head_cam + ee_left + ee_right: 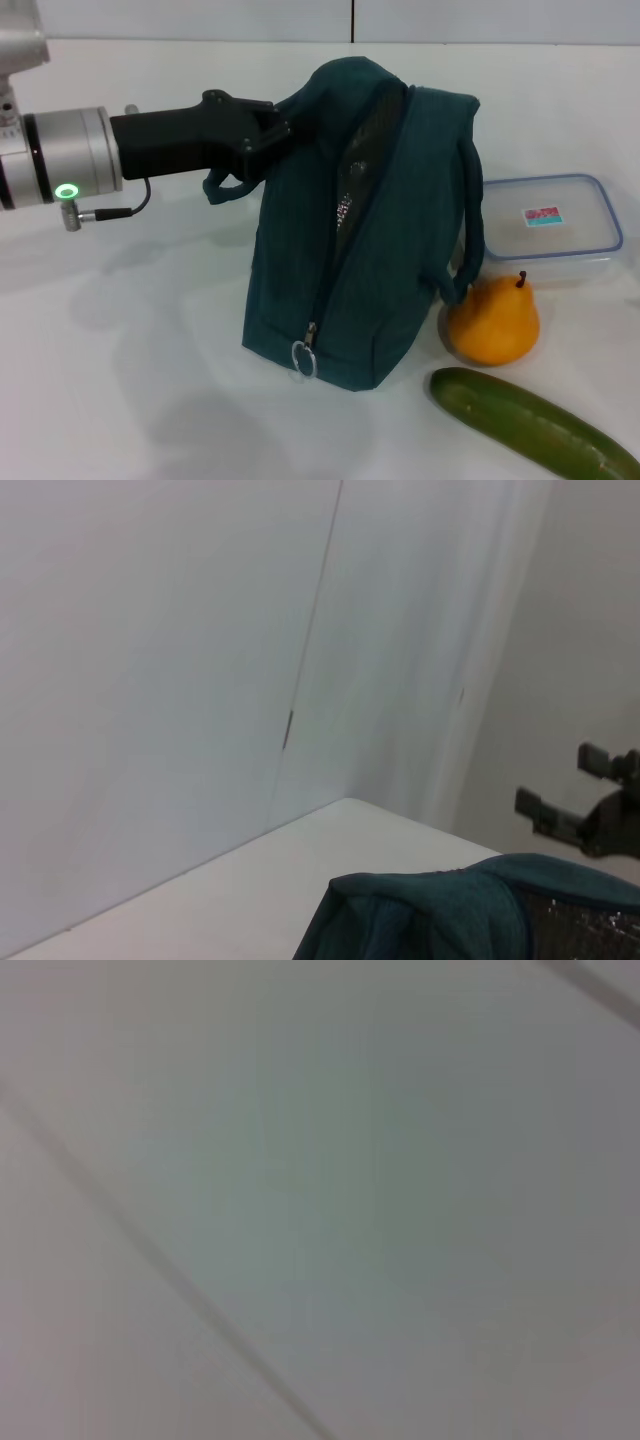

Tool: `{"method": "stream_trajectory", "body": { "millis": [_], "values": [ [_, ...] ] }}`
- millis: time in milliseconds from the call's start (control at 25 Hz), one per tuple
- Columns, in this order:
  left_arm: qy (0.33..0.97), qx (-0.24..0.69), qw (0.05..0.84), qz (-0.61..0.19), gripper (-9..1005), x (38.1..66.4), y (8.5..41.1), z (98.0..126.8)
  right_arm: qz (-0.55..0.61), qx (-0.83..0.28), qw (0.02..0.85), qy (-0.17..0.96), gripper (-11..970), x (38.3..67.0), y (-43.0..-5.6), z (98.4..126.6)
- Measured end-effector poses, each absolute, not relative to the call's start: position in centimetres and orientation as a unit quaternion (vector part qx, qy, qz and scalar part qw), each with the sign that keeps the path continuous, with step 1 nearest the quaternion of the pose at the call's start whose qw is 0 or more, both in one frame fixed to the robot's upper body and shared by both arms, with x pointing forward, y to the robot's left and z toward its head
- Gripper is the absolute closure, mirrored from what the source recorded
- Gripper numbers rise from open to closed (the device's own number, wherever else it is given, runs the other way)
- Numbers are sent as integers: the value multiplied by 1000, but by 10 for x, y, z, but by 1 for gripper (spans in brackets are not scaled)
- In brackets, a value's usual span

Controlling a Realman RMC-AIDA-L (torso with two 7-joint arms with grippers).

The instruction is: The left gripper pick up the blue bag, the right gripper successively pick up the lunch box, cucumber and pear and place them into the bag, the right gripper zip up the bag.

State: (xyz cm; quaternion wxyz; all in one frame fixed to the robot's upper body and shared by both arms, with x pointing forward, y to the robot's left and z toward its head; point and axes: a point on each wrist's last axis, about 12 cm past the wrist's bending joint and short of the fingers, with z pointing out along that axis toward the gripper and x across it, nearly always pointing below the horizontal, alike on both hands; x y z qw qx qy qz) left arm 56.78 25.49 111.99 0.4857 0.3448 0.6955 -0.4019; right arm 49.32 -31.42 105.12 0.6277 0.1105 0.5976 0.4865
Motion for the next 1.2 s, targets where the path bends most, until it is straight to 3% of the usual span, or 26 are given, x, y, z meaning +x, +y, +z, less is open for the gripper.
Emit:
{"method": "stream_trajectory", "body": {
  "millis": [520, 1200],
  "values": [
    [688, 364, 489, -394, 925, 577, 244, 1120, 459, 211, 545, 669, 91, 490, -316, 1017],
    [675, 378, 493, -399, 925, 582, 232, 1122, 471, 172, 494, 710, 91, 512, -294, 1016]
  ]
}}
